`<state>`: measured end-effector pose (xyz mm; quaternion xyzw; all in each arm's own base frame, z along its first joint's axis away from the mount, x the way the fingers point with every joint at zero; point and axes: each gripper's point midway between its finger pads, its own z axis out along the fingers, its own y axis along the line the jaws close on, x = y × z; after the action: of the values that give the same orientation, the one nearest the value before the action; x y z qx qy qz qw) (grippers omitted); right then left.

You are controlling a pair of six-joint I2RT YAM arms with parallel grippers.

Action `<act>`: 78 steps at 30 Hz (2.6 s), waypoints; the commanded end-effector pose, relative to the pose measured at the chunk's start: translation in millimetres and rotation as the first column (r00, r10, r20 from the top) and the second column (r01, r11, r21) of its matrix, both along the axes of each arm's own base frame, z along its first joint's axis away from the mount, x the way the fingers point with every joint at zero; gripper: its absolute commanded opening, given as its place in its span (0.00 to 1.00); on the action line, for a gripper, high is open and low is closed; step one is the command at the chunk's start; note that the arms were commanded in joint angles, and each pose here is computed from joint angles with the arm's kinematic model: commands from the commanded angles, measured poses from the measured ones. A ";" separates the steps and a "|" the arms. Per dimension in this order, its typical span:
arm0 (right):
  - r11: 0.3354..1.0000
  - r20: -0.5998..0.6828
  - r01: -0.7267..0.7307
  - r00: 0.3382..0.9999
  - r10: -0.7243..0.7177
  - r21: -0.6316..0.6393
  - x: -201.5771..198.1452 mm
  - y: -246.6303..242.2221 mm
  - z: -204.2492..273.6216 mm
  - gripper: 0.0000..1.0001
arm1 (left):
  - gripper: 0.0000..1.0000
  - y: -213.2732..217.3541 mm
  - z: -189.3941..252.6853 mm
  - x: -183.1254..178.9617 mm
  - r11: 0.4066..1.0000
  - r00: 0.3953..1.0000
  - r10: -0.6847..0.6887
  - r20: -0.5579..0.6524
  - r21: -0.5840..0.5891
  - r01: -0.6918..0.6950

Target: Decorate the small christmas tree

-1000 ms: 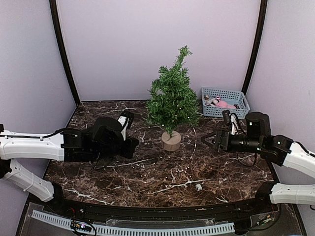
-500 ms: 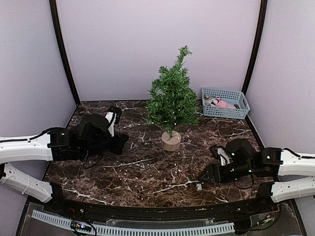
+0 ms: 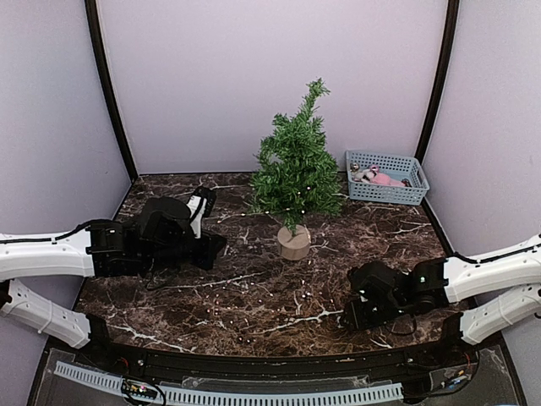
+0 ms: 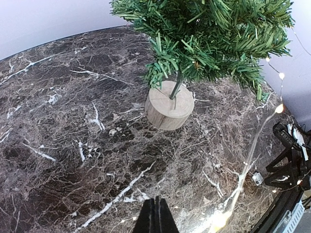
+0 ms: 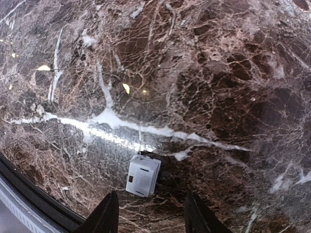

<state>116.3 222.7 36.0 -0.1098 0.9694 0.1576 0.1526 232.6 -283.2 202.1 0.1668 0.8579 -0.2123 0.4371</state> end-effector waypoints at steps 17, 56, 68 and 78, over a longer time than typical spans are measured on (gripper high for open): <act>0.988 0.124 0.094 0.989 -0.079 -0.121 24.1 14.9 0.3 0.27 | 0.00 -15.3 1.3 -1.0 0.998 0.998 -0.056 -0.006 -0.039 0.055; 0.969 0.421 0.223 0.873 -0.246 0.104 74.2 -37.5 180.7 0.00 | 0.00 29.6 176.7 -43.8 0.956 0.855 -0.249 0.455 -0.029 0.293; 0.966 0.553 0.187 0.792 -0.256 0.180 97.6 -37.1 265.3 0.00 | 0.00 113.5 220.6 -18.0 0.994 0.857 0.085 0.507 0.018 -0.109; 0.958 0.604 0.179 0.745 -0.281 0.225 119.4 -42.9 303.1 0.00 | 0.00 151.3 251.5 -14.2 0.962 0.783 0.194 0.591 0.039 -0.269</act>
<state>229.1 175.2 310.4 -0.0182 0.8740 0.1390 0.4653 212.7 -142.6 458.5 0.1455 0.7010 -0.0935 0.6919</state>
